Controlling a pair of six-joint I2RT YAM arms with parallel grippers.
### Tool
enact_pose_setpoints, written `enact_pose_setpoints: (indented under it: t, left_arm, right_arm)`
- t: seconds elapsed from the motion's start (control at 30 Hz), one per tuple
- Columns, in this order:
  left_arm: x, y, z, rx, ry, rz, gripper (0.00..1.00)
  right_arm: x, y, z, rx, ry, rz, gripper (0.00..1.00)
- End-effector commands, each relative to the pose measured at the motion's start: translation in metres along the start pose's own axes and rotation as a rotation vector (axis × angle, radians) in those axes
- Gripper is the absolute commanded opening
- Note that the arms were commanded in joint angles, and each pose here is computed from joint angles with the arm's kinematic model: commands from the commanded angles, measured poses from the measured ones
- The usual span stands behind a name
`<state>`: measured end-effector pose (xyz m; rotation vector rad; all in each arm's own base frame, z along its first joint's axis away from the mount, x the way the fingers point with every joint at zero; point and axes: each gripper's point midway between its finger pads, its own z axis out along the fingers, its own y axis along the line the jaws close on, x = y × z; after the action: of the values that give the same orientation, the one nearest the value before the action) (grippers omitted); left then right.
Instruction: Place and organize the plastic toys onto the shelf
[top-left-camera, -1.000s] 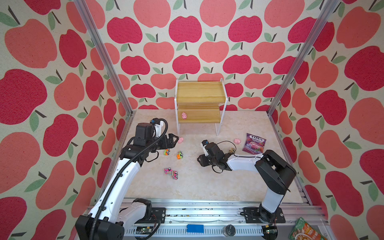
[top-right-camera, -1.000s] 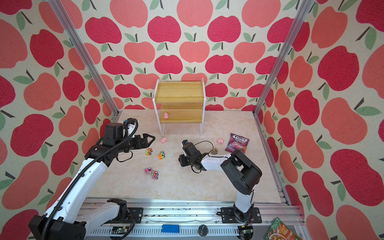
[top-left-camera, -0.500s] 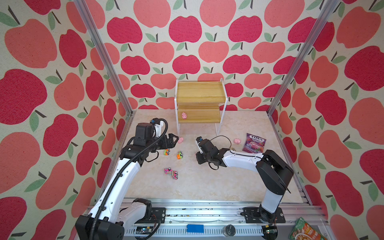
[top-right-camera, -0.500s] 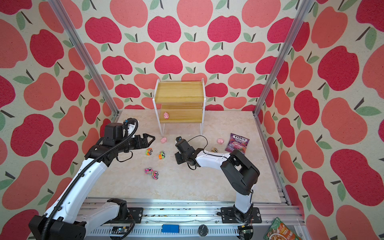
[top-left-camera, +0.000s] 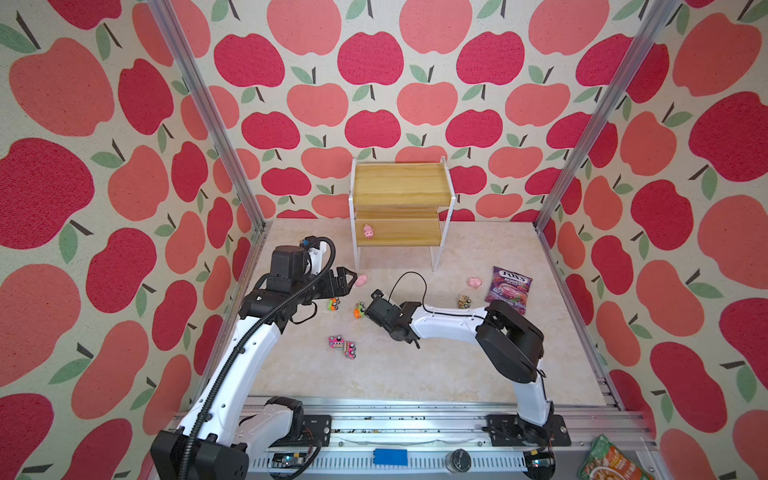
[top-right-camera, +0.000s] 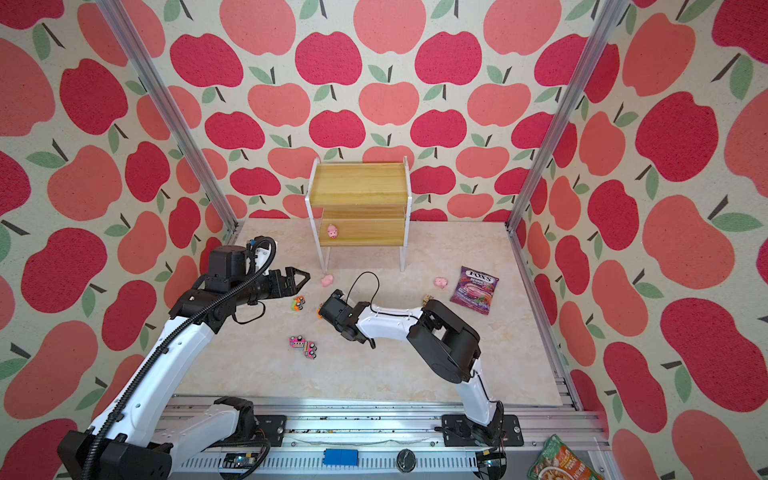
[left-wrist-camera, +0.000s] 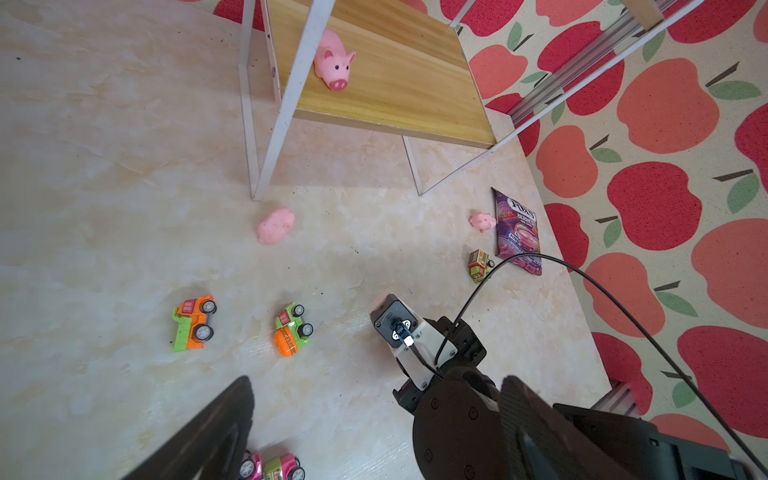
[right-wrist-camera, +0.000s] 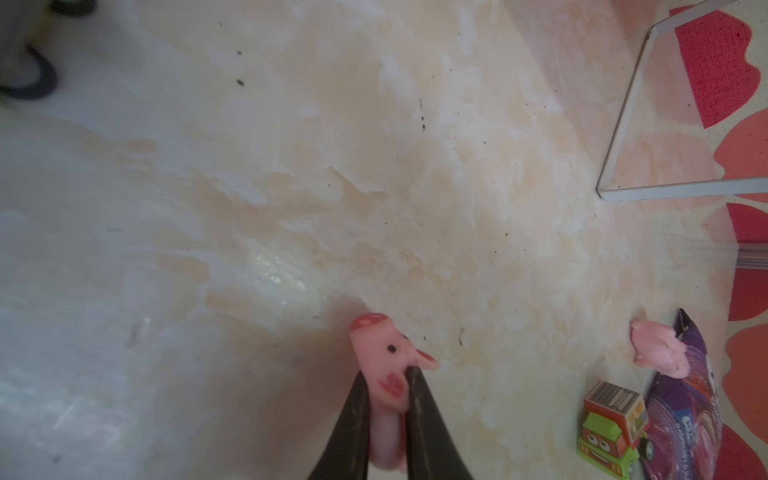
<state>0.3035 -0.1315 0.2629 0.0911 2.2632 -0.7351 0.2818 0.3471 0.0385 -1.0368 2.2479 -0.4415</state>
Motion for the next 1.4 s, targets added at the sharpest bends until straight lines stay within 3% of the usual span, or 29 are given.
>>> enact_pose_setpoints:
  t: [0.0, 0.27, 0.53, 0.87, 1.13, 1.37]
  left_arm:
    - [-0.001, 0.003, 0.000, -0.008, -0.005, -0.003, 0.95]
    - [-0.002, 0.002, 0.002, 0.000, -0.004, -0.006, 0.94]
    - [-0.002, 0.002, 0.001, 0.001, -0.006, -0.007, 0.94]
    - [-0.002, 0.001, 0.000, 0.007, -0.005, -0.007, 0.94]
    - [-0.001, 0.000, 0.001, 0.013, -0.004, -0.006, 0.94]
    - [-0.001, 0.000, 0.001, 0.015, 0.000, -0.008, 0.94]
  right_arm:
    - [0.021, 0.002, 0.006, 0.086, 0.080, -0.135, 0.18]
    - [0.018, 0.026, -0.008, -0.009, 0.036, -0.095, 0.31]
    - [-0.001, 0.016, -0.036, -0.098, -0.079, 0.003, 0.49]
    - [0.007, -0.008, -0.044, -0.286, -0.182, 0.285, 0.71]
    - [0.024, 0.000, -0.029, -0.396, -0.202, 0.416, 0.80]
    - [0.036, -0.003, -0.010, -0.373, -0.184, 0.473, 0.81]
